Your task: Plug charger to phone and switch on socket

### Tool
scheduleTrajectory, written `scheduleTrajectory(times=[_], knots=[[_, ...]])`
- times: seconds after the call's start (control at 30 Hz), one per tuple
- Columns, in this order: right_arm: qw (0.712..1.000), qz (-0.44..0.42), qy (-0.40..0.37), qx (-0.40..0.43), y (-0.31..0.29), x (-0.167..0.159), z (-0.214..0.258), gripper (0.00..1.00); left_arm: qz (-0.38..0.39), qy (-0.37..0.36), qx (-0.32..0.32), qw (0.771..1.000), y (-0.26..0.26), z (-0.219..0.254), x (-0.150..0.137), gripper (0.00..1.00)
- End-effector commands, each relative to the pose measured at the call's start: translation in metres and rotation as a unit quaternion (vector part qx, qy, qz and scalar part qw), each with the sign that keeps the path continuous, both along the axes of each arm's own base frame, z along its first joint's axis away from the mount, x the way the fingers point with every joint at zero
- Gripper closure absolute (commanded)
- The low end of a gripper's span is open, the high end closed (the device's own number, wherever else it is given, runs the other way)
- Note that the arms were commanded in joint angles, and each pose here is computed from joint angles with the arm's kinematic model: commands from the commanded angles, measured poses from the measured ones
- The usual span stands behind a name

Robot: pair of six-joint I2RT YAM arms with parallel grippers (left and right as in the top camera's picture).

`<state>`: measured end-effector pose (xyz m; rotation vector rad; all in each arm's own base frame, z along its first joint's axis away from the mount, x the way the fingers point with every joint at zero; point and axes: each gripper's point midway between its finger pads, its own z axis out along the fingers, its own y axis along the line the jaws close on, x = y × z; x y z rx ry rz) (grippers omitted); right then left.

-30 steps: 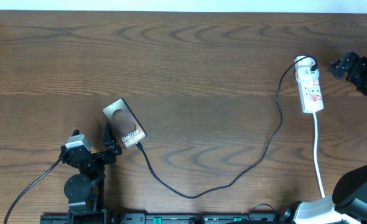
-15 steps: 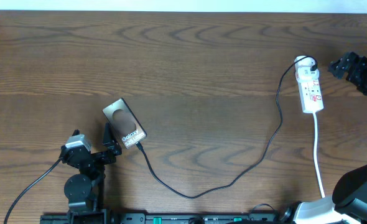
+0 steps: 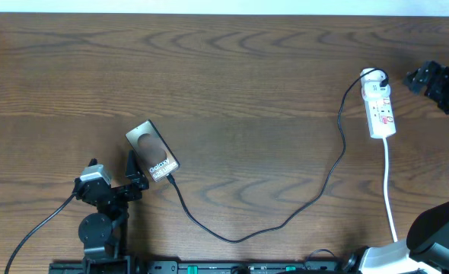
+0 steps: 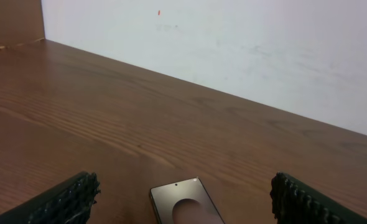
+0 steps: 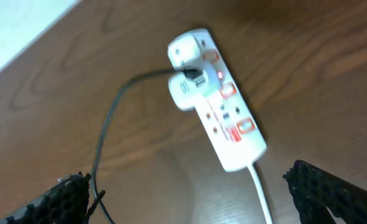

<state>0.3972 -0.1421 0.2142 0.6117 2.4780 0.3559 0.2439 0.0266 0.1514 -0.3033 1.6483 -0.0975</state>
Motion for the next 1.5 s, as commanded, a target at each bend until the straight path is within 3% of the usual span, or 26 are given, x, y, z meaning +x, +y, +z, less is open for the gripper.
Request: scheduleTrajectory(times=[0.0, 0.17, 0.37, 0.6, 0.83, 1.17, 1.47], knots=[[1.0, -0.003, -0.008, 0.021, 0.023, 0.011, -0.004, 0.01, 0.008, 0.027, 0.001, 1.0, 0.003, -0.015, -0.002, 0.09], [0.993, 0.065, -0.097, -0.011, 0.085, 0.046, -0.018, 0.01, 0.008, 0.027, 0.001, 1.0, 0.003, -0.015, -0.002, 0.09], [0.974, 0.096, -0.175, -0.105, 0.145, 0.042, -0.037, 0.01, 0.008, 0.027, 0.001, 1.0, 0.003, -0.015, -0.002, 0.09], [0.945, 0.074, -0.256, -0.192, 0.181, -0.006, -0.037, 0.01, 0.008, 0.027, 0.001, 1.0, 0.003, -0.015, -0.002, 0.09], [0.921, 0.062, -0.343, -0.176, 0.182, -0.063, -0.034, 0.01, 0.008, 0.027, 0.001, 1.0, 0.003, -0.015, -0.002, 0.09], [0.914, 0.041, -0.367, -0.169, 0.161, -0.131, -0.088, 0.01, 0.008, 0.027, 0.001, 1.0, 0.003, -0.015, -0.002, 0.09], [0.916, 0.044, -0.361, -0.17, 0.159, -0.147, -0.092, 0.01, 0.008, 0.027, 0.001, 1.0, 0.003, -0.015, -0.002, 0.09]])
